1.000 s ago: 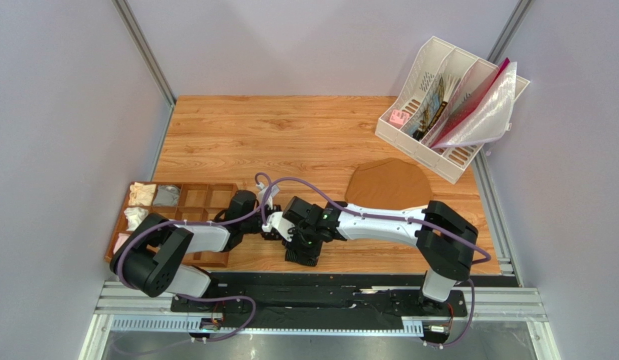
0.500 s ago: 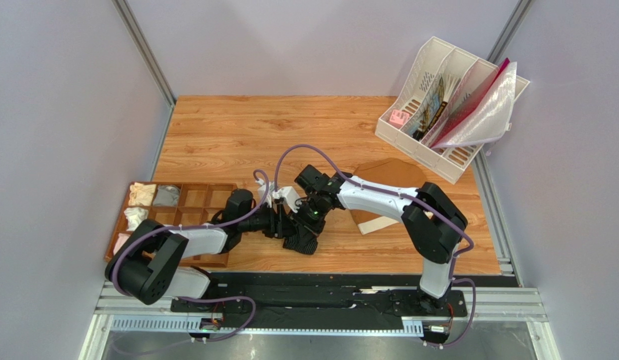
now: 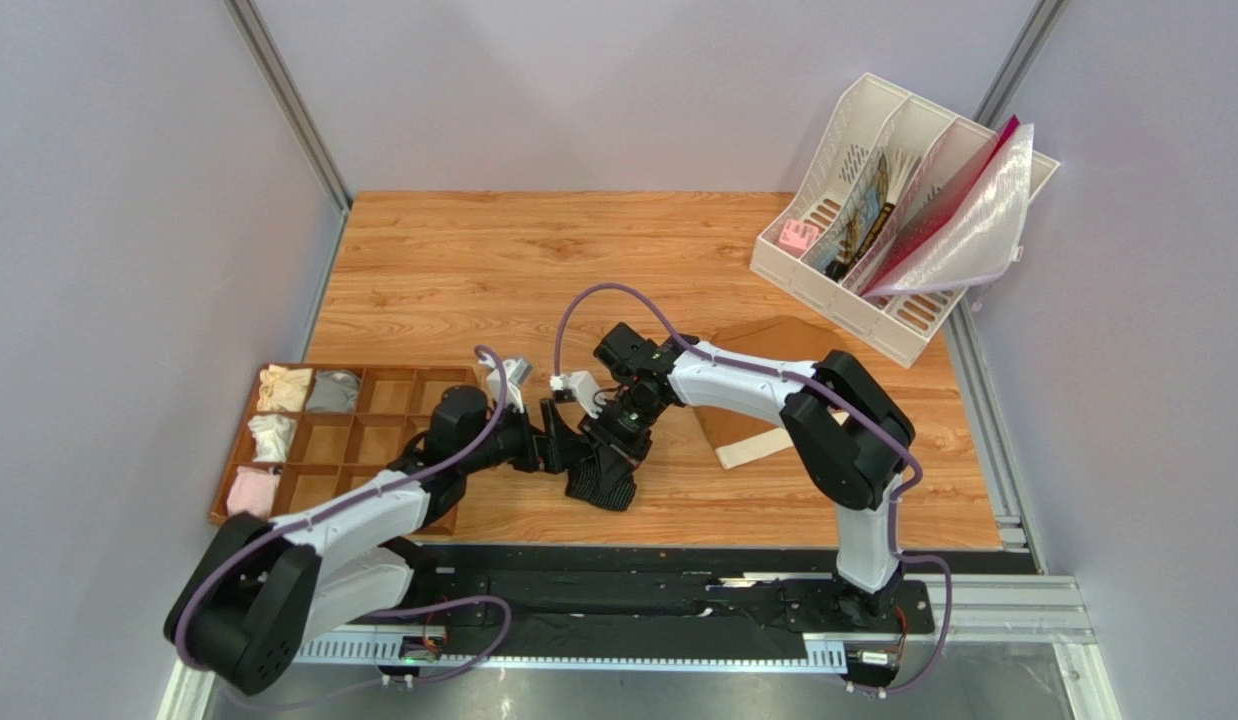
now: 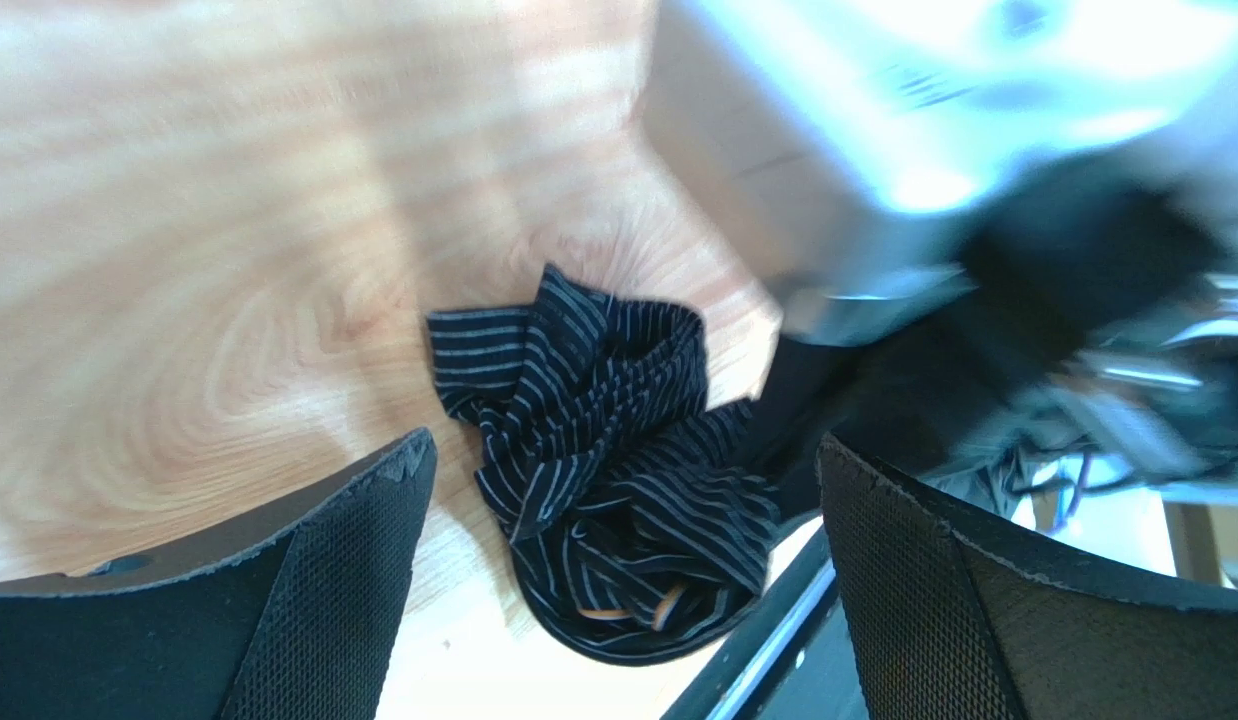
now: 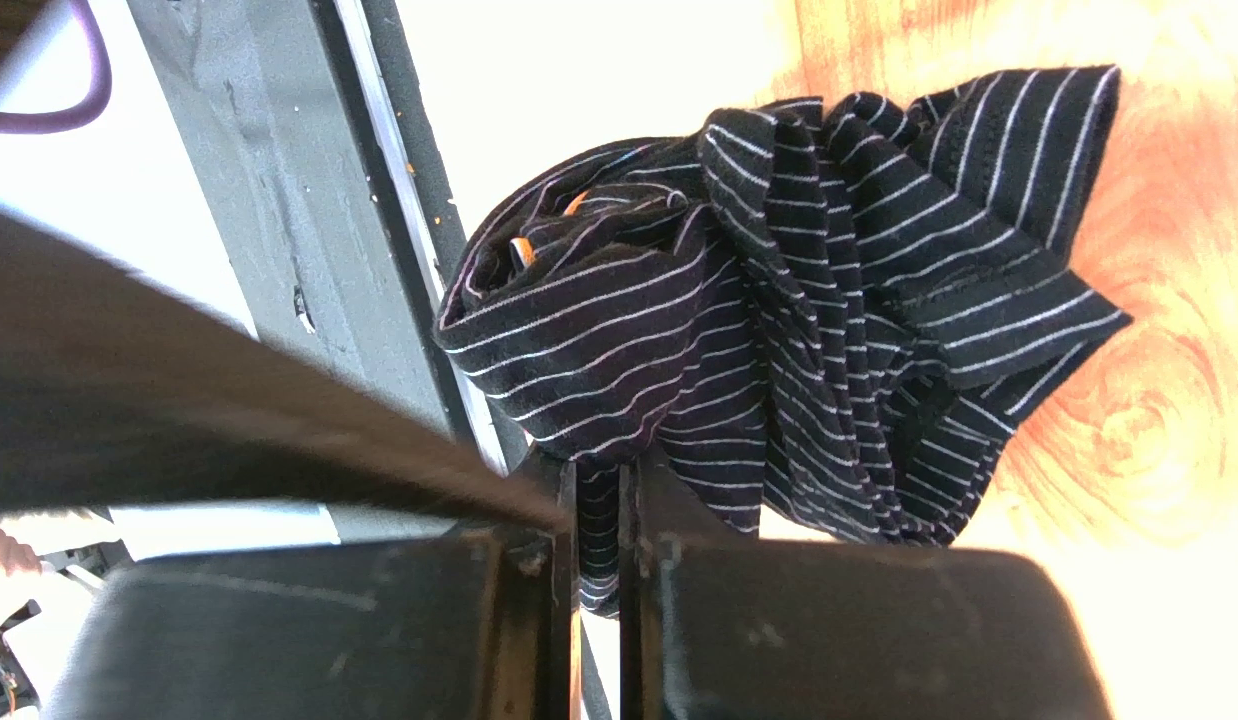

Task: Roll the underwear
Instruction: Roll the underwear to the center of the board.

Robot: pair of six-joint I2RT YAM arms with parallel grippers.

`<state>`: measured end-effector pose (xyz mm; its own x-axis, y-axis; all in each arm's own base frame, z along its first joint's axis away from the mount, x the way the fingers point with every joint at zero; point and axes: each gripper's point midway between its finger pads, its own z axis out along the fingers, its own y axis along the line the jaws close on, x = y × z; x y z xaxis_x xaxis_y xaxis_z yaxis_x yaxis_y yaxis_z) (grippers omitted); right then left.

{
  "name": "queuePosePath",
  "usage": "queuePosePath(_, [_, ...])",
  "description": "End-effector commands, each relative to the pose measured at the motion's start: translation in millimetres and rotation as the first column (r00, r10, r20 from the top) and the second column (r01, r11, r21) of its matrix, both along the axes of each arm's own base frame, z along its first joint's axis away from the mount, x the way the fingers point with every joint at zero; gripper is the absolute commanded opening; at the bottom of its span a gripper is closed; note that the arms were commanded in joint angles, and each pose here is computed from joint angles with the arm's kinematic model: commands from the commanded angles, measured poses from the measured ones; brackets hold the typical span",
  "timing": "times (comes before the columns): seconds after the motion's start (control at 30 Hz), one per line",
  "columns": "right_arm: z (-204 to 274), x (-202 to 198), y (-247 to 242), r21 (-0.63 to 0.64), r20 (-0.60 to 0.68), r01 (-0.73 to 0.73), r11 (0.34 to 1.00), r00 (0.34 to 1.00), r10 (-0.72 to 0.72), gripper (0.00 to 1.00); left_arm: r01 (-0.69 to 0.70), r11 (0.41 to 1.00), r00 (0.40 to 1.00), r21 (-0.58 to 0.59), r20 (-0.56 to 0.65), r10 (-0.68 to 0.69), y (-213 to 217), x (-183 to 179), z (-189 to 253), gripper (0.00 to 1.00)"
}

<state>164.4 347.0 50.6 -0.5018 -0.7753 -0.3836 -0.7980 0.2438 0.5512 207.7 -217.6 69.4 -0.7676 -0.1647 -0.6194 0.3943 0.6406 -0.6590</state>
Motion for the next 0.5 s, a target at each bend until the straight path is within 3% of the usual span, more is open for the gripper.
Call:
queuePosePath(0.0, [-10.9,12.7,1.9,-0.019,0.040,-0.003,1.000,0.999,0.004,0.00,-0.104,0.994,0.994,0.029,0.038,0.102,17.1,4.2,3.3,1.00])
queuePosePath(0.1, [-12.6,15.7,2.5,-0.022,0.027,0.003,1.000,1.000,-0.002,0.00,-0.138,0.990,0.988,0.008,0.074,0.137,26.0,0.5,5.2,0.99])
queuePosePath(0.27, [-15.6,18.8,4.5,-0.029,0.009,0.006,1.000,1.000,-0.006,0.00,-0.072,0.997,0.982,-0.035,0.170,0.077,24.1,-11.6,18.4,0.98])
queuePosePath(0.47, [-18.9,23.8,6.6,-0.032,-0.023,0.009,0.999,1.000,-0.010,0.00,-0.059,0.998,0.984,-0.007,0.169,0.059,24.4,-11.7,8.5,0.96])
